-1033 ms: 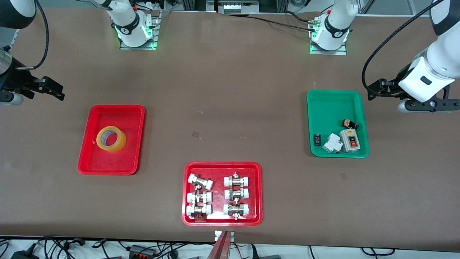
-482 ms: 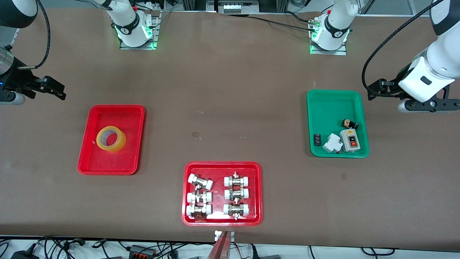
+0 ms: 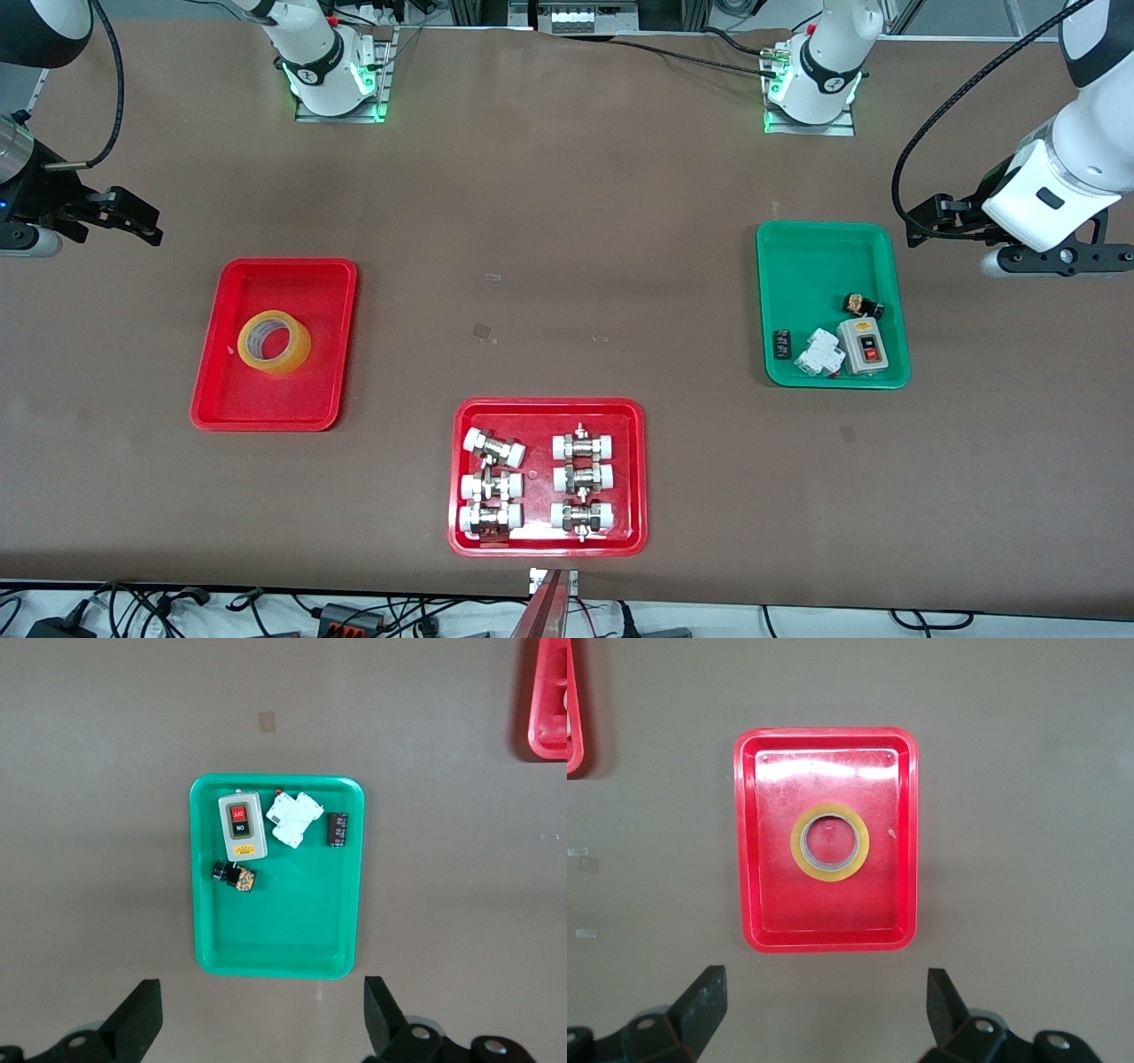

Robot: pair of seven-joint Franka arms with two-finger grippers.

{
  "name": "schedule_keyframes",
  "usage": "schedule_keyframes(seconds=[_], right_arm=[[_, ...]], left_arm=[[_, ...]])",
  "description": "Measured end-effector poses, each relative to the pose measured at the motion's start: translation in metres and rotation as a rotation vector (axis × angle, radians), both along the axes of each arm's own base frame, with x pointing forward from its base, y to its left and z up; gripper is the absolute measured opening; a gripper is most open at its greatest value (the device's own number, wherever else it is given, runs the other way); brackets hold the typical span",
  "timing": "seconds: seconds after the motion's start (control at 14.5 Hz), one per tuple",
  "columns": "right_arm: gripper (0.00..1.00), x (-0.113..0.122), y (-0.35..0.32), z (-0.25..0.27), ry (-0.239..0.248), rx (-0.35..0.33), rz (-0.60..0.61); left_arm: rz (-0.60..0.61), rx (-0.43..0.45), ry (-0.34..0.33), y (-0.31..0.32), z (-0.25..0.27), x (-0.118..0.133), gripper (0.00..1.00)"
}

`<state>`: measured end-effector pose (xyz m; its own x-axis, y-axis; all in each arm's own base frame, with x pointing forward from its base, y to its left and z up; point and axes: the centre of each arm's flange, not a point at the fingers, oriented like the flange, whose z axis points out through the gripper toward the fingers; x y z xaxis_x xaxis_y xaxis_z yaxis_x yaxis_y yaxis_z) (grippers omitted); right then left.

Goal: Left arm passes tape to right arm into tray

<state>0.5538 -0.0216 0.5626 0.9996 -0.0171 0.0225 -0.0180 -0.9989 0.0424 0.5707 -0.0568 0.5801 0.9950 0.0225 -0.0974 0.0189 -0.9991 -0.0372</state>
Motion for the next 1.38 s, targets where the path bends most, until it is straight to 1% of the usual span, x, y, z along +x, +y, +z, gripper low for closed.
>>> schedule_keyframes(seconds=[0.14,0.34,0.41,0.69,0.96,1.38], right_arm=[[1.00,0.0000,0.0001,0.0000,0.000,0.004,-0.001],[1.00,-0.0003,-0.0041,-0.0002,-0.001,0.047,-0.023],[1.00,-0.0006,-0.0050,-0.0003,0.001,0.050,-0.021],[1.00,-0.0007,0.0021,0.0003,0.002,0.049,0.001],[1.00,-0.0039,0.0019,0.0023,0.012,0.049,0.001],[1.00,-0.0051,0.0020,0.0039,0.012,0.049,0.001]], left_arm=[[0.000,0.000,0.000,0.0000,0.0000,0.0000,1.00],[0.000,0.000,0.000,-0.0001,0.0000,0.0000,1.00],[0.000,0.000,0.000,-0.0002,0.0000,0.0000,1.00],[0.000,0.000,0.000,-0.0003,0.0000,0.0000,1.00],[-0.001,0.000,-0.001,-0.0003,0.0001,0.0000,1.00],[-0.001,0.000,-0.001,-0.0003,0.0001,0.0001,1.00]])
